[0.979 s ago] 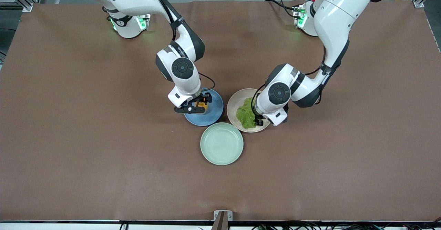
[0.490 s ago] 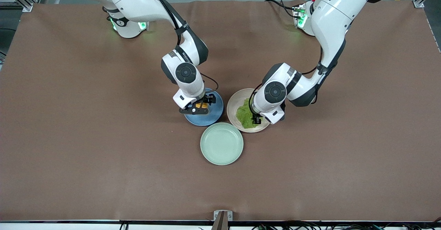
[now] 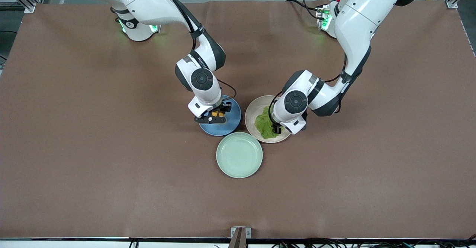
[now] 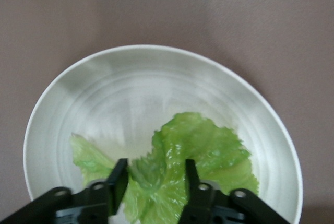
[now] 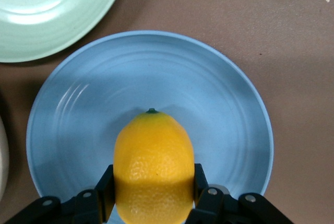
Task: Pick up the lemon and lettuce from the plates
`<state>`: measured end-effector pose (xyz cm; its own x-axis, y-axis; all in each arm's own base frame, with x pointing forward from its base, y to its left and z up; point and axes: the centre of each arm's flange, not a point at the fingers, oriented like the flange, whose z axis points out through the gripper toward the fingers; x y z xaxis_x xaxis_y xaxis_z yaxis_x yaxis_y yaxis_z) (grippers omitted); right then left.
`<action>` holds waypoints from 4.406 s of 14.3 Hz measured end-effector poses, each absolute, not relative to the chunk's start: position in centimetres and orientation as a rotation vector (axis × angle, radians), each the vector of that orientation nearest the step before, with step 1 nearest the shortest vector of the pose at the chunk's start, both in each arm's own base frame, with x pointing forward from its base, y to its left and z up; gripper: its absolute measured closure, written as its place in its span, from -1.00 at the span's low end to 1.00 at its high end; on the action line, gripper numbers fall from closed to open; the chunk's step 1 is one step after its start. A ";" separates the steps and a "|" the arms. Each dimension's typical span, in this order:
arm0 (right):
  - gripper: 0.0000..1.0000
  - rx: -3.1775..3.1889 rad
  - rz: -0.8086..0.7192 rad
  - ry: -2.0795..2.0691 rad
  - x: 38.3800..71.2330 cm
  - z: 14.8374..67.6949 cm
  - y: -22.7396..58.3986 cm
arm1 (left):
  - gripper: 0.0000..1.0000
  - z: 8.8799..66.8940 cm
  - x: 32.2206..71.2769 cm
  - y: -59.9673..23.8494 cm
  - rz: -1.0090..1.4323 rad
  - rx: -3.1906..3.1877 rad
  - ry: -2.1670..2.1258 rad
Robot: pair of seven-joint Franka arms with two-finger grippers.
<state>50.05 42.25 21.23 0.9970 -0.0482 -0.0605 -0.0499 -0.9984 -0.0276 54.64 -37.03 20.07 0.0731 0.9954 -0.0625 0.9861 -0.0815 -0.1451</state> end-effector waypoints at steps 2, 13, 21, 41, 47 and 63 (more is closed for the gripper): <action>-0.21 -3.109 0.091 0.076 50.1 21.3 42.3 | 0.50 19.7 54.6 -36.9 0.177 -2.280 -2.044; -0.21 -3.116 0.278 0.025 57.6 45.4 20.4 | 0.91 30.8 57.1 -34.4 0.024 -2.427 -1.911; -0.21 -3.084 0.214 -0.142 59.0 36.7 -5.1 | 0.91 33.9 61.6 -17.3 0.026 -2.515 -1.709; -0.30 -3.122 0.124 -0.137 56.5 20.0 -6.5 | -0.60 28.2 60.8 -6.7 -0.175 -2.741 -1.398; -1.00 -3.108 0.207 -0.060 57.4 28.7 -6.4 | -1.00 38.6 62.0 -9.0 -0.217 -2.803 -1.020; -1.00 -3.122 0.129 0.088 54.6 58.3 0.5 | -1.00 57.8 59.6 -7.8 -0.034 -2.939 -0.413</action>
<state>54.56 0.53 58.33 0.9950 -0.0554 -0.0831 -0.0567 -0.9983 -0.0134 59.57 -7.75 57.78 0.9612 0.2718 0.0464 0.2757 -0.9465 -0.1676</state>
